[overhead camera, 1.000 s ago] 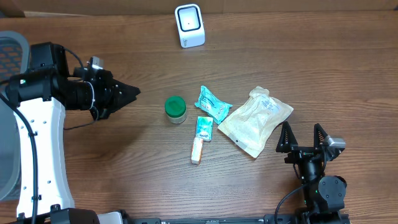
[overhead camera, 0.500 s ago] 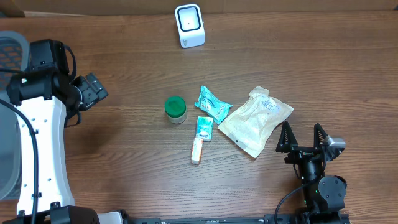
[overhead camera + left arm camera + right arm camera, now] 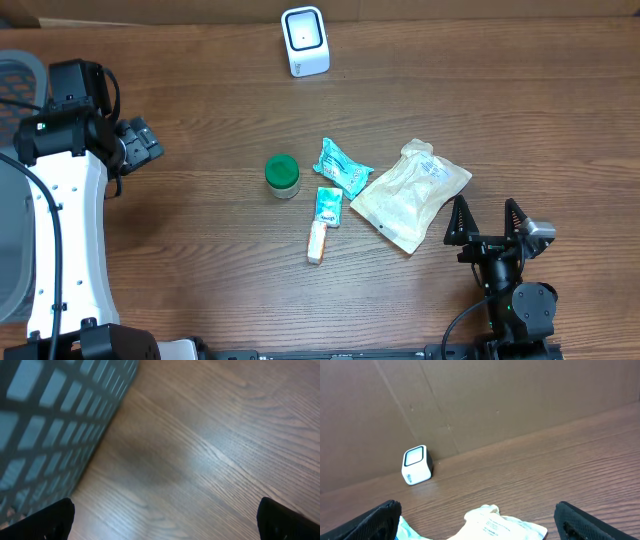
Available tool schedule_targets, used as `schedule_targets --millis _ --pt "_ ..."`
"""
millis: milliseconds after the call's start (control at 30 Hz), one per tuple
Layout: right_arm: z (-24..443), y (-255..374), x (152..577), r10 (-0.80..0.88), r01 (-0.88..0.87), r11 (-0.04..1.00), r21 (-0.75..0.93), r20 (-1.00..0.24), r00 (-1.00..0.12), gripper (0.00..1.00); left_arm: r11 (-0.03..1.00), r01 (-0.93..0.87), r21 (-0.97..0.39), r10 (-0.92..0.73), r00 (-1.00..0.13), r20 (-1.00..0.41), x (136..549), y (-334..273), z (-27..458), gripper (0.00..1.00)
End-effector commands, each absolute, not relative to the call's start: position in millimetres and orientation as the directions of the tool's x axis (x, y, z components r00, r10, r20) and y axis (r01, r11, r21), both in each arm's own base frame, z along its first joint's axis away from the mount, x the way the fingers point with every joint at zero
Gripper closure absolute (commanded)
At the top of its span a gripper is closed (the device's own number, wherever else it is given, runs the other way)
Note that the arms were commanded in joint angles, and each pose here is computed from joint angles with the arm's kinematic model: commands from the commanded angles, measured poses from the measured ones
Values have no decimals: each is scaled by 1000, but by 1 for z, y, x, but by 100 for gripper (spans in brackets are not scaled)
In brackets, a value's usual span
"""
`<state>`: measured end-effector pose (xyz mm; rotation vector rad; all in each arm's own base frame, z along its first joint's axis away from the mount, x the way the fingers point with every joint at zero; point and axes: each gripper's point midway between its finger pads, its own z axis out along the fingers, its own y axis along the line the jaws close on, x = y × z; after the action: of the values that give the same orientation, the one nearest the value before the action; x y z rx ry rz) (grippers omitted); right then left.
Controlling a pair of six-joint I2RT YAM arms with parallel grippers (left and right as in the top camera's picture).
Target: Scan the item barcode
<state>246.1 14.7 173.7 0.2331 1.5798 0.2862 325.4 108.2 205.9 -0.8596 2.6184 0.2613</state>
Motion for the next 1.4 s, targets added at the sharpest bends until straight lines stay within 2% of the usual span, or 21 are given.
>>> schedule_targets --millis 0,400,600,800,900,1000,1033,1167,1233,1367 --pt "170 13 247 319 -18 947 320 -947 -29 0 842 -535 66 -469 -787 -400 331 104 204 0" --pt "173 13 247 326 -21 945 327 -945 -22 0 845 -533 51 -473 -787 -396 332 102 203 1" --pt "175 59 238 315 -272 902 336 -942 -117 0 845 -533 51 -473 -788 -395 332 102 203 1" --pt "208 66 225 302 -296 889 349 -933 -193 0 845 -533 51 -473 -788 -395 332 102 203 0" --pt "239 75 213 281 -308 874 375 -909 -309 0 845 -533 51 -473 -788 -395 332 102 203 0" --pt "252 88 209 258 -331 845 420 -862 -436 0 845 -533 51 -473 -788 -395 332 102 203 0" --pt "255 93 208 242 -313 834 455 -811 -533 0 845 -533 51 -473 -788 -395 332 102 203 0" --pt "259 107 208 208 -255 804 538 -656 -726 0 845 -533 51 -473 -788 -395 332 102 203 0" --pt "259 114 213 193 -219 786 578 -567 -801 0 845 -533 51 -473 -788 -395 332 102 203 0" --pt "241 117 226 176 -173 789 589 -488 -855 0 845 -533 51 -473 -788 -395 332 102 203 0"
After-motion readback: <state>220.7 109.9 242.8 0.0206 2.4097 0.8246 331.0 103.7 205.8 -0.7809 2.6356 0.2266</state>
